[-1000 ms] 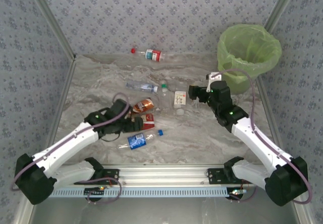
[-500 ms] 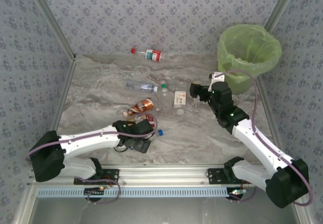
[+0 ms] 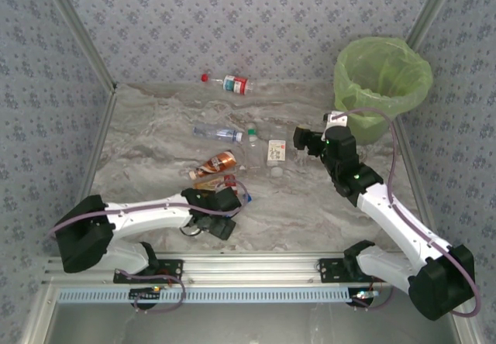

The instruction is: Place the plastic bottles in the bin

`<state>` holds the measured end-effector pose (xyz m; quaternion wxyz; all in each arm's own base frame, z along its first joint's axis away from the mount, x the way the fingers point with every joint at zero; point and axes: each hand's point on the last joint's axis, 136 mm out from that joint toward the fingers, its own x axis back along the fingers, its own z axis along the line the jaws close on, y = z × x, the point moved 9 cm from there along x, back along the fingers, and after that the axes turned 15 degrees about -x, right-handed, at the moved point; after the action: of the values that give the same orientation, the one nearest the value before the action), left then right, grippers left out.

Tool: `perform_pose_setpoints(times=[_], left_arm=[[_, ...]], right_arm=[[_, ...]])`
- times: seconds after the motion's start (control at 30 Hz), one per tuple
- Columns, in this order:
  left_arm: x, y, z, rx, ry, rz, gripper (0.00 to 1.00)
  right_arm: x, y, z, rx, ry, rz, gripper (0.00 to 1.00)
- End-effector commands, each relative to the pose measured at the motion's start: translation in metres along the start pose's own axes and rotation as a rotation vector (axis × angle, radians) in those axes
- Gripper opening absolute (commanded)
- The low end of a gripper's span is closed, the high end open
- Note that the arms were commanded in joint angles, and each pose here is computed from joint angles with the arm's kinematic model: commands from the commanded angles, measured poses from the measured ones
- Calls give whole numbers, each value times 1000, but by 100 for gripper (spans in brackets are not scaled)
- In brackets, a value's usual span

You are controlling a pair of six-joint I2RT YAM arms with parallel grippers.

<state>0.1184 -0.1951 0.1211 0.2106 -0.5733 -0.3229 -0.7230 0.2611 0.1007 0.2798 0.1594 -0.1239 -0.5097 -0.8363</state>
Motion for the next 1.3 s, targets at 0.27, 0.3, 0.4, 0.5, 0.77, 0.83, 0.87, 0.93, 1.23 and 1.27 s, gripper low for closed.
perform_pose_setpoints(times=[0.27,0.3,0.4,0.5,0.77,0.83,0.87,0.93,1.23,1.27], left_arm=[[-21,15,-16,-62,-26,6,73],[-21,18,-17,-65,-27,0,70],[-20,23,-19,-77,-35,-23,63],[-17,29,-21,-98,-46,-45,60],[1,62,-28,-156,-84,-162,50],[6,72,-31,-169,-95,-209,48],[8,76,-32,-178,-101,-226,46],[15,89,-34,-196,-108,-277,45],[29,145,-24,-153,-137,-537,45],[29,151,-21,-139,-137,-563,45]], right_arm=[[4,-1,-7,-13,-63,8,99],[4,-1,-8,-12,-66,10,99],[5,-1,-9,-11,-76,10,99],[6,-1,-10,-11,-82,9,99],[9,0,-9,-19,-75,20,99],[10,0,-8,-24,-62,35,99],[11,1,-7,-28,-52,44,99],[14,2,-5,-43,-25,75,99],[31,6,1,-179,104,191,99],[33,7,2,-182,122,195,99]])
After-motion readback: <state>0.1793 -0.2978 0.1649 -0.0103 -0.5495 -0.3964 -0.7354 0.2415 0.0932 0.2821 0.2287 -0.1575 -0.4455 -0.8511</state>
